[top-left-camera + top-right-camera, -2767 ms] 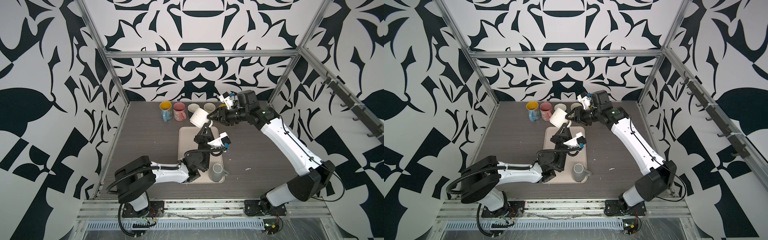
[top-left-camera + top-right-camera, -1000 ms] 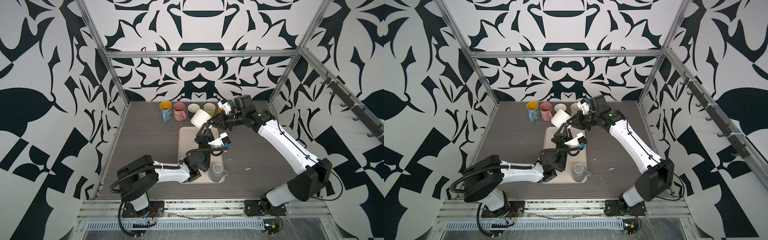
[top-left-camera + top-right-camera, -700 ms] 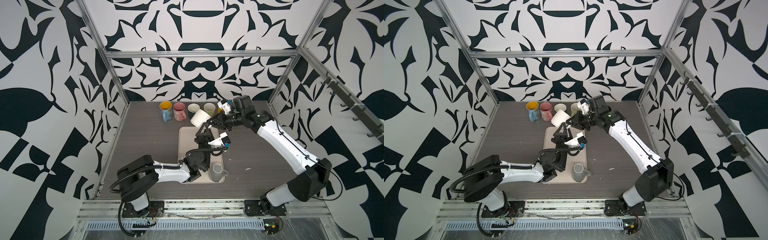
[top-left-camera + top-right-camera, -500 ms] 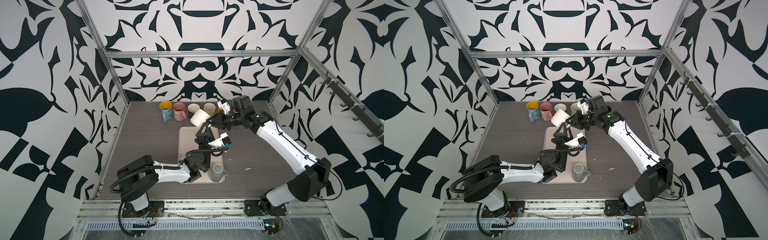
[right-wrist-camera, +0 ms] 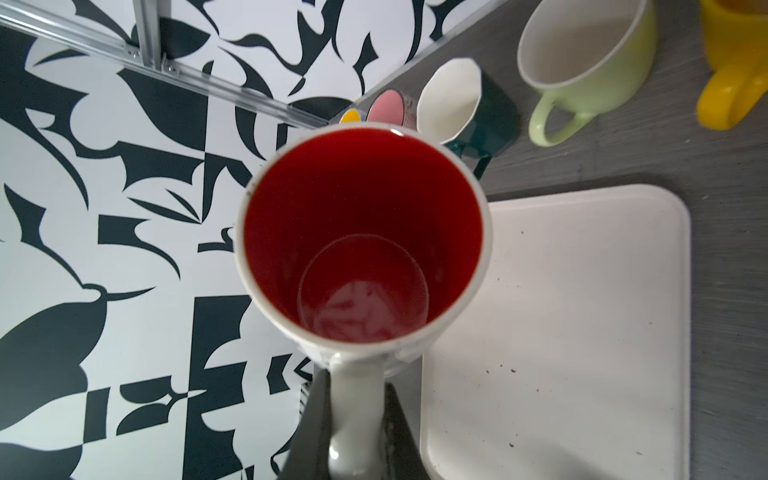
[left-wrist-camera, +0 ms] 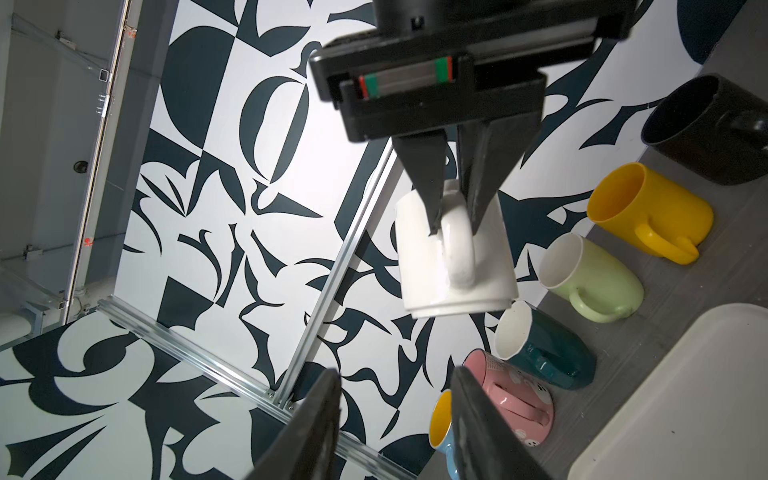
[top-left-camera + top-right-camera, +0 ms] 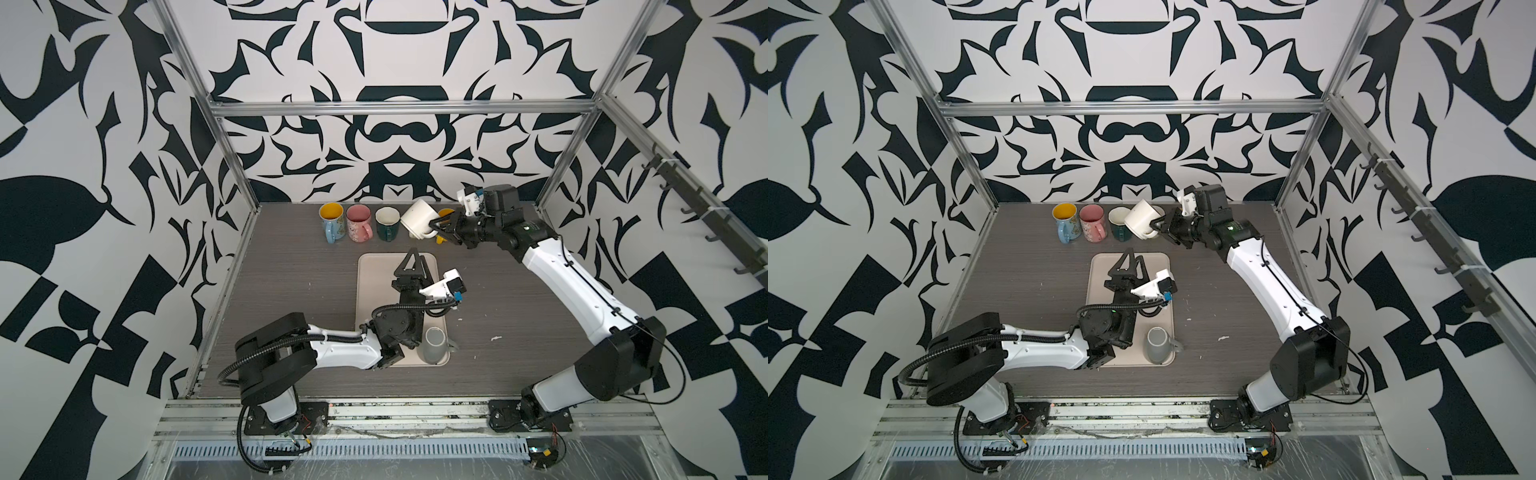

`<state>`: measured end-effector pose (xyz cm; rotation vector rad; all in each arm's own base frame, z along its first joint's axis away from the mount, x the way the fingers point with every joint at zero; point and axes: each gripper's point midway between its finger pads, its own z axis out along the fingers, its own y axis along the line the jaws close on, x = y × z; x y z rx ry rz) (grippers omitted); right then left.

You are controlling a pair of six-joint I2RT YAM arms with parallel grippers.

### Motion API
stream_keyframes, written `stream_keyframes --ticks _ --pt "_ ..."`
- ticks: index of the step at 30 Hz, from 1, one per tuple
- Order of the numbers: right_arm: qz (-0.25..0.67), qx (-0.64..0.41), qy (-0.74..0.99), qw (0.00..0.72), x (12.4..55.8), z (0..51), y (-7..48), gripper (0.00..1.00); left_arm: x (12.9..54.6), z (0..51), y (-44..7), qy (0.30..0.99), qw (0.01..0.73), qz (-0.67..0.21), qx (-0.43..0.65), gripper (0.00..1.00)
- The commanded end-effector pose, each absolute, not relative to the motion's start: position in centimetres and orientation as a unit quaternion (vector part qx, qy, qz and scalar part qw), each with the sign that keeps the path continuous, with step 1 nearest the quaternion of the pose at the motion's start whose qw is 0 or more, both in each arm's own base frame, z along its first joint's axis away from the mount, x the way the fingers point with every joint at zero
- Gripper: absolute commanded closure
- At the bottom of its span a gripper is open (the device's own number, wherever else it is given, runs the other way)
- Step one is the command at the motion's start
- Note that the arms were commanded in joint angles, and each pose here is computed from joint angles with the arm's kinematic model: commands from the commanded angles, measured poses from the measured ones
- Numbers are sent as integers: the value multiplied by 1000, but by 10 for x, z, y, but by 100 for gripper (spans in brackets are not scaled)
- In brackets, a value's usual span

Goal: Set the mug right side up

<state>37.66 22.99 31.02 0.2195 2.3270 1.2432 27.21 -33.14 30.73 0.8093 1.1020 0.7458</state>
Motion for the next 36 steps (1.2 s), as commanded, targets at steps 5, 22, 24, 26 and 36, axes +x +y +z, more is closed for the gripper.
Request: stream_keyframes --ticks 5,22,24,26,36 --pt "407 54 834 368 373 363 193 100 265 335 -309 524 749 286 289 54" --pt "156 78 900 399 361 270 112 100 297 338 -217 719 679 11 148 50" --pt "140 77 902 400 362 257 108 100 297 341 -203 721 681 -1 128 49" --pt "127 75 906 397 363 244 105 100 299 341 -192 728 677 -11 107 49" --pt "72 46 909 407 376 203 100 100 321 298 -173 813 560 -153 54 46"
